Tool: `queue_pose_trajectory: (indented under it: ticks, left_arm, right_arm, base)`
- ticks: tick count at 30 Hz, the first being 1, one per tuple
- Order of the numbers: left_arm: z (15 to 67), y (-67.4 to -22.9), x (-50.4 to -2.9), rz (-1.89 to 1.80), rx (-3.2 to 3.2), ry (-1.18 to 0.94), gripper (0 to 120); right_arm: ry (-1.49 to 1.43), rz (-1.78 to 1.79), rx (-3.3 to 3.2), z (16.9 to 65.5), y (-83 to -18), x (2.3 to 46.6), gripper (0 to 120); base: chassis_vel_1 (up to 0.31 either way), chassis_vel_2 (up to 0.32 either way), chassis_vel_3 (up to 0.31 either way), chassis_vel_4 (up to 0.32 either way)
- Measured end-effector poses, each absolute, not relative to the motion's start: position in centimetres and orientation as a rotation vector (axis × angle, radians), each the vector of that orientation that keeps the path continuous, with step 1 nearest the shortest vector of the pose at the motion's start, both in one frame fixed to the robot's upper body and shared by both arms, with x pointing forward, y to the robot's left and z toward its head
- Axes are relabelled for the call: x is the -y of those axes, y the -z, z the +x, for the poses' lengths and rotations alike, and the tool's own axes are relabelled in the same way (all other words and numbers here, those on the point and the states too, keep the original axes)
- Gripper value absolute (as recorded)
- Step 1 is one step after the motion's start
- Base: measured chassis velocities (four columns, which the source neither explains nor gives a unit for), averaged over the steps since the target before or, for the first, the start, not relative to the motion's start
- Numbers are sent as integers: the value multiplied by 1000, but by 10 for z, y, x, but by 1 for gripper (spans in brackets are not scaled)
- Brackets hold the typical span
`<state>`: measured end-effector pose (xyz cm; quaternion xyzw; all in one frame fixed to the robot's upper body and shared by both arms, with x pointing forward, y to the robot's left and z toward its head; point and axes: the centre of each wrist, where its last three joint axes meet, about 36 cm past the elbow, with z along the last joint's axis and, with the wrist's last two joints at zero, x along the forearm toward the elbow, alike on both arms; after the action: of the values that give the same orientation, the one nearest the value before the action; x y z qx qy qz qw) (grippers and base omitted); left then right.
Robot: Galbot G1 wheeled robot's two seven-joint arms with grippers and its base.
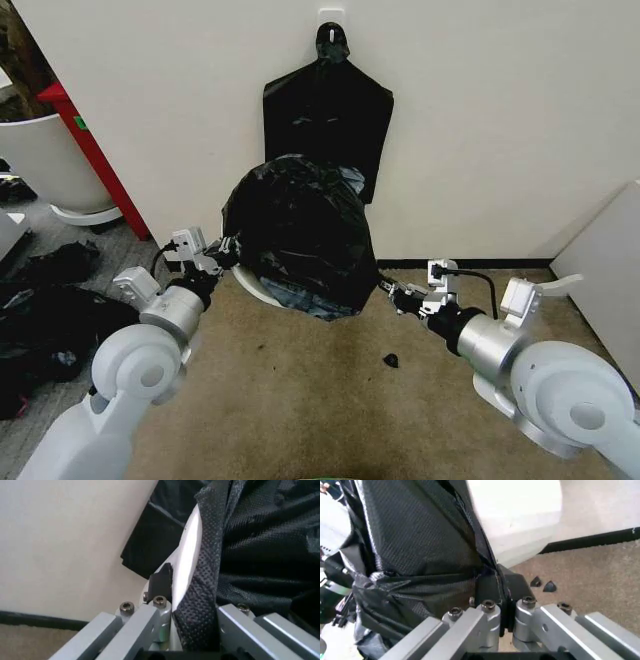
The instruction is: Place the garbage bag over the trash bin.
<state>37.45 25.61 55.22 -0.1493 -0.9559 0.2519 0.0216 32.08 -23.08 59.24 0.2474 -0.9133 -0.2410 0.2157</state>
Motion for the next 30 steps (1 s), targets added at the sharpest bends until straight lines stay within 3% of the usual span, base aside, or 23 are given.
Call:
queue_pose_trajectory:
  ticks: [14,26,30]
  left_arm:
    - [378,-563,-252,-480,2813,-988,1]
    - [384,-564,-250,-432,2779,-987,1]
    - [393,-555,-254,-365,2786,-937,1]
  right_arm:
    - [609,726,2555,315,-576,226,0]
    - [543,683,2572,306,-570,222,0]
    - [520,673,2581,300,-576,220,18]
  base:
    - [0,0,0,0]
    - [0,0,0,0]
    - [0,0,0,0]
